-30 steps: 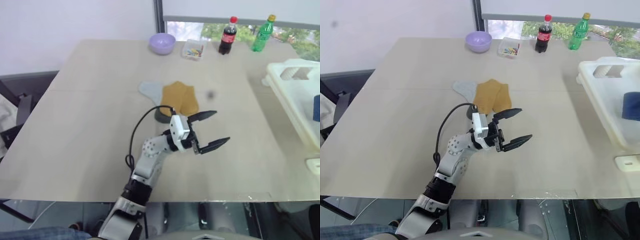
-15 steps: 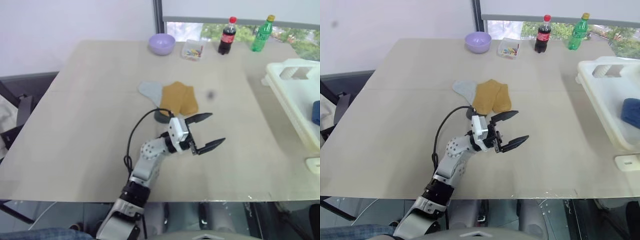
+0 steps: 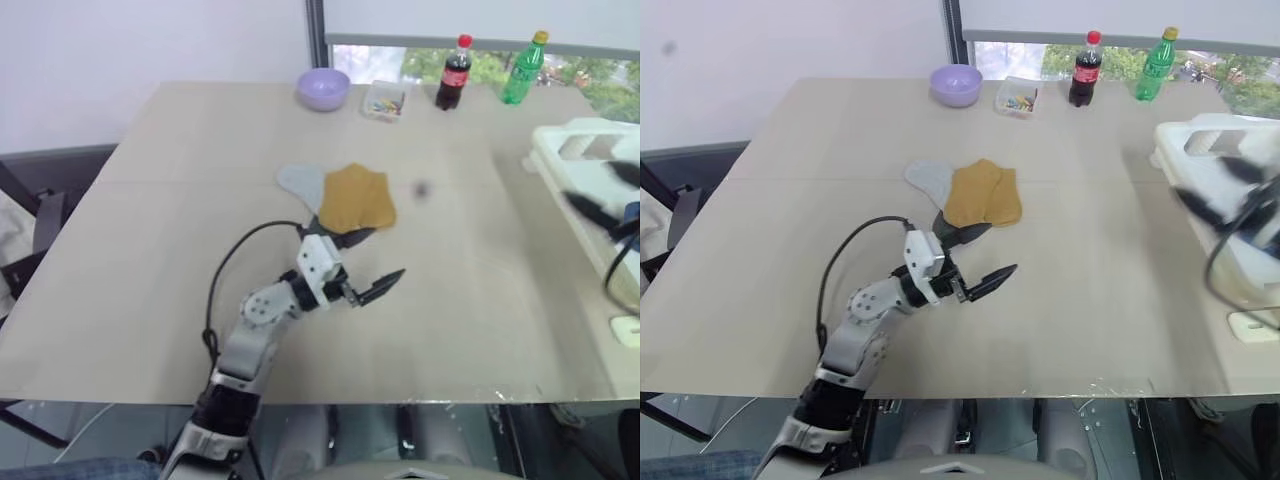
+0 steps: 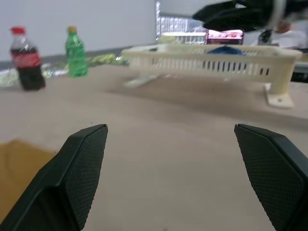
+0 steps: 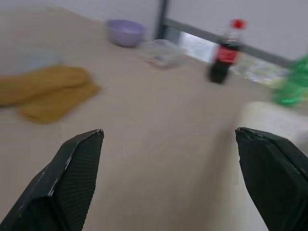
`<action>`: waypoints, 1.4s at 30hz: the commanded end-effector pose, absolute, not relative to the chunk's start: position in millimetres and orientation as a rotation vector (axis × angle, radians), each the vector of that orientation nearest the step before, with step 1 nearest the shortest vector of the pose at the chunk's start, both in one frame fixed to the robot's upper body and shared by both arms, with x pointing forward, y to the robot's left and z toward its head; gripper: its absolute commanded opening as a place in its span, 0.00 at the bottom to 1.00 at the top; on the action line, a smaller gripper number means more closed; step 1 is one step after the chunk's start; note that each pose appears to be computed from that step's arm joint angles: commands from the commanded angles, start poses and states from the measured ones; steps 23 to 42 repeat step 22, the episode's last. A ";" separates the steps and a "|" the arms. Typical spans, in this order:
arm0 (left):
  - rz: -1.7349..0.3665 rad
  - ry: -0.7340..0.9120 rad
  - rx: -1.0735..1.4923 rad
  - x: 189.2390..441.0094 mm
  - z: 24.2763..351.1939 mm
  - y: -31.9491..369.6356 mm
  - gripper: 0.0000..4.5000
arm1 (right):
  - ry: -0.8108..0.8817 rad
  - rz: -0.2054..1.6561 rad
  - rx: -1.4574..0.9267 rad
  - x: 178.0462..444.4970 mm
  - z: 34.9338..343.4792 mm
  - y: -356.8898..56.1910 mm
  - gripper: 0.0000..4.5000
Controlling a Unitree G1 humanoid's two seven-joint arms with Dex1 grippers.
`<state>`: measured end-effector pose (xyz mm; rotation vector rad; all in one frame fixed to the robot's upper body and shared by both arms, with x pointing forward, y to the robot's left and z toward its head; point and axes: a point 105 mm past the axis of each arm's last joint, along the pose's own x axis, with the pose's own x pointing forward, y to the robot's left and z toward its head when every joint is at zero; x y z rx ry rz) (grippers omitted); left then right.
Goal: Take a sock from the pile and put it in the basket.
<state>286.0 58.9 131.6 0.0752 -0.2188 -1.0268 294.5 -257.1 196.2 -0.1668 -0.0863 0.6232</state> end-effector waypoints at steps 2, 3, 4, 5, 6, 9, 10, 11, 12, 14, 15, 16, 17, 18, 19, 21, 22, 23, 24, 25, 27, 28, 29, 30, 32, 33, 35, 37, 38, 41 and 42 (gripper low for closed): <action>-0.963 -0.218 0.091 278.3 141.8 72.8 1.00 | -0.151 0.699 -0.099 265.5 192.9 -230.0 0.99; -0.946 -0.201 0.104 275.8 139.7 77.3 1.00 | -0.139 0.719 -0.069 257.4 183.9 -226.4 0.99; -0.935 -0.190 0.114 274.2 138.4 79.8 1.00 | -0.131 0.729 -0.051 252.4 179.1 -224.8 0.99; -0.916 -0.179 0.122 271.3 136.5 83.9 1.00 | -0.115 0.736 -0.027 246.1 172.0 -224.3 0.99; -0.904 -0.172 0.127 267.6 135.3 87.6 1.00 | -0.095 0.740 -0.011 239.8 164.8 -224.7 0.99; -0.868 -0.121 0.137 253.7 127.4 100.8 1.00 | -0.007 0.763 -0.011 219.7 138.9 -231.8 0.99; -0.856 -0.102 0.149 250.5 123.9 104.7 1.00 | 0.020 0.770 -0.019 215.1 132.0 -234.4 0.99; -0.849 -0.092 0.164 246.7 121.1 108.2 1.00 | 0.043 0.773 -0.027 211.6 126.4 -237.4 0.99; -0.842 -0.081 0.173 243.5 118.6 111.5 1.00 | 0.062 0.778 -0.035 208.8 121.9 -239.9 0.99; -0.820 -0.057 0.181 238.8 113.9 118.4 1.00 | 0.097 0.784 -0.048 204.5 114.7 -245.5 0.99; -0.810 -0.050 0.192 237.5 112.6 121.2 1.00 | 0.108 0.779 -0.055 203.1 112.7 -249.3 0.99; -0.801 -0.045 0.203 236.7 111.4 123.7 1.00 | 0.113 0.771 -0.066 202.5 111.5 -253.4 0.99; -0.783 -0.038 0.208 235.3 110.2 128.0 1.00 | 0.125 0.774 -0.076 200.5 111.0 -258.4 0.99; -0.768 -0.032 0.210 233.7 109.3 131.8 1.00 | 0.134 0.770 -0.087 199.6 111.4 -263.4 0.99; -0.751 -0.026 0.206 232.6 108.5 135.0 1.00 | 0.138 0.768 -0.093 199.2 112.2 -266.8 0.99; -0.740 -0.016 0.199 229.4 107.5 138.6 1.00 | 0.143 0.775 -0.101 199.1 113.1 -268.8 0.99; -0.741 -0.014 0.202 227.8 107.1 139.4 1.00 | 0.144 0.779 -0.106 199.1 113.0 -268.8 0.99; -0.741 -0.014 0.202 227.8 107.1 139.4 1.00 | 0.144 0.779 -0.106 199.1 113.0 -268.8 0.99; -0.741 -0.014 0.202 227.8 107.1 139.4 1.00 | 0.144 0.779 -0.106 199.1 113.0 -268.8 0.99; -0.741 -0.014 0.202 227.8 107.1 139.4 1.00 | 0.144 0.779 -0.106 199.1 113.0 -268.8 0.99; -0.741 -0.014 0.202 227.8 107.1 139.4 1.00 | 0.144 0.779 -0.106 199.1 113.0 -268.8 0.99; -0.741 -0.014 0.202 227.8 107.1 139.4 1.00 | 0.144 0.779 -0.106 199.1 113.0 -268.8 0.99; -0.741 -0.014 0.202 227.8 107.1 139.4 1.00 | 0.144 0.779 -0.106 199.1 113.0 -268.8 0.99; -0.741 -0.014 0.202 227.8 107.1 139.4 1.00 | 0.144 0.779 -0.106 199.1 113.0 -268.8 0.99; -0.741 -0.014 0.202 227.8 107.1 139.4 1.00 | 0.144 0.779 -0.106 199.1 113.0 -268.8 0.99; -0.741 -0.014 0.202 227.8 107.1 139.4 1.00 | 0.144 0.779 -0.106 199.1 113.0 -268.8 0.99; -0.741 -0.014 0.202 227.8 107.1 139.4 1.00 | 0.144 0.779 -0.106 199.1 113.0 -268.8 0.99; -0.741 -0.014 0.202 227.8 107.1 139.4 1.00 | 0.144 0.779 -0.106 199.1 113.0 -268.8 0.99; -0.741 -0.014 0.202 227.8 107.1 139.4 1.00 | 0.144 0.779 -0.106 199.1 113.0 -268.8 0.99; -0.741 -0.014 0.202 227.8 107.1 139.4 1.00 | 0.144 0.779 -0.106 199.1 113.0 -268.8 0.99; -0.741 -0.014 0.202 227.8 107.1 139.4 1.00 | 0.144 0.779 -0.106 199.1 113.0 -268.8 0.99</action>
